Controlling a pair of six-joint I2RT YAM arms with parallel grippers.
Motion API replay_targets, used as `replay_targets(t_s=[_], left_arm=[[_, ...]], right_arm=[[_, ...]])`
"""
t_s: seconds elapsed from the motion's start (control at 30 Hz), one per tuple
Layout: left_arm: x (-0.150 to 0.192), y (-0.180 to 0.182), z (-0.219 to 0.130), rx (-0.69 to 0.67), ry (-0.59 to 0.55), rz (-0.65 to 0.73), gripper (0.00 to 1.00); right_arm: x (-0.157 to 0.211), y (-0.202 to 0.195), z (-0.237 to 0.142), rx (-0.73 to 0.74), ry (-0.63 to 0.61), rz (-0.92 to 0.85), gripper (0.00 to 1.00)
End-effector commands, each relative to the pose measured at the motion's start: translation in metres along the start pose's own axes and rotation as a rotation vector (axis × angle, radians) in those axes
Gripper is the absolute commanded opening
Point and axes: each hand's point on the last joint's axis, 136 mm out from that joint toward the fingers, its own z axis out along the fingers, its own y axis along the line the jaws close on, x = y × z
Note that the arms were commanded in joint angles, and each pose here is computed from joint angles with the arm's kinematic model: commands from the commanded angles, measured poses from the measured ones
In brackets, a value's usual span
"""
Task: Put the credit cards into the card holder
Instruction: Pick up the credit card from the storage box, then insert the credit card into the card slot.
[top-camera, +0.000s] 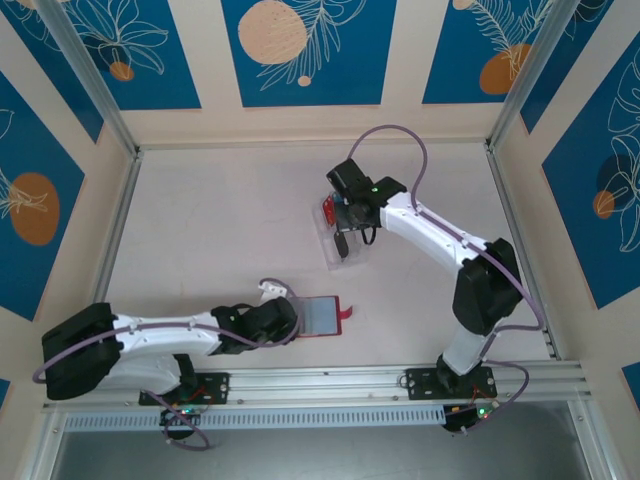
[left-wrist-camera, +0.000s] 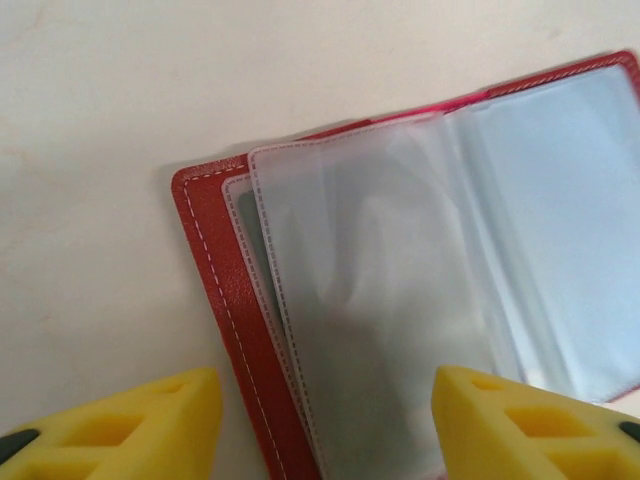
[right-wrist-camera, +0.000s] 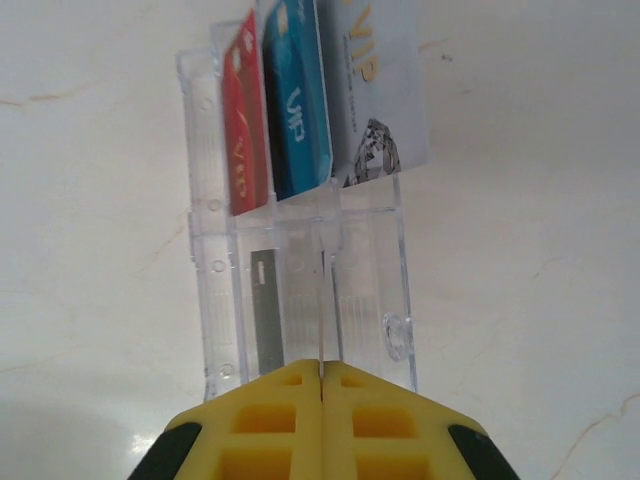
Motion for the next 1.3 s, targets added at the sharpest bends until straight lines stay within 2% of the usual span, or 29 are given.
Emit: replay_targets(t_s=[0.0,0.13,0.3,0.57,0.93,1.27], left_arm=[[-0.003,0.008,-0.010,-0.023,-0.006,0.010,0.59],[-0.008,0.015,-0.016,-0.064,-0.020,0.012,0.59],[-0.013,0.016,-0.009,-0.075,-0.009,0.011,0.58],[-0.027,0.010,0.003,-0.066,0.007,0.028,0.58],[-0.014,0.013,0.026,-0.097,0.075,0.050,0.52],[0.009,0.023,0.033,-0.082,0.106,-0.005,0.42]], right_arm=[[0.003,0.000,-0.030,0.011,-0.069,0.004,0.00],[0.024,0.019,-0.047,-0.066,-0.106,-0.018,0.00],[0.059,0.046,-0.064,-0.239,-0.128,-0.011,0.00],[0.107,0.062,-0.065,-0.435,-0.126,0.030,0.00],[0.129,0.074,-0.047,-0.515,-0.098,0.088,0.00],[0.142,0.096,-0.024,-0.628,-0.068,0.166,0.00]])
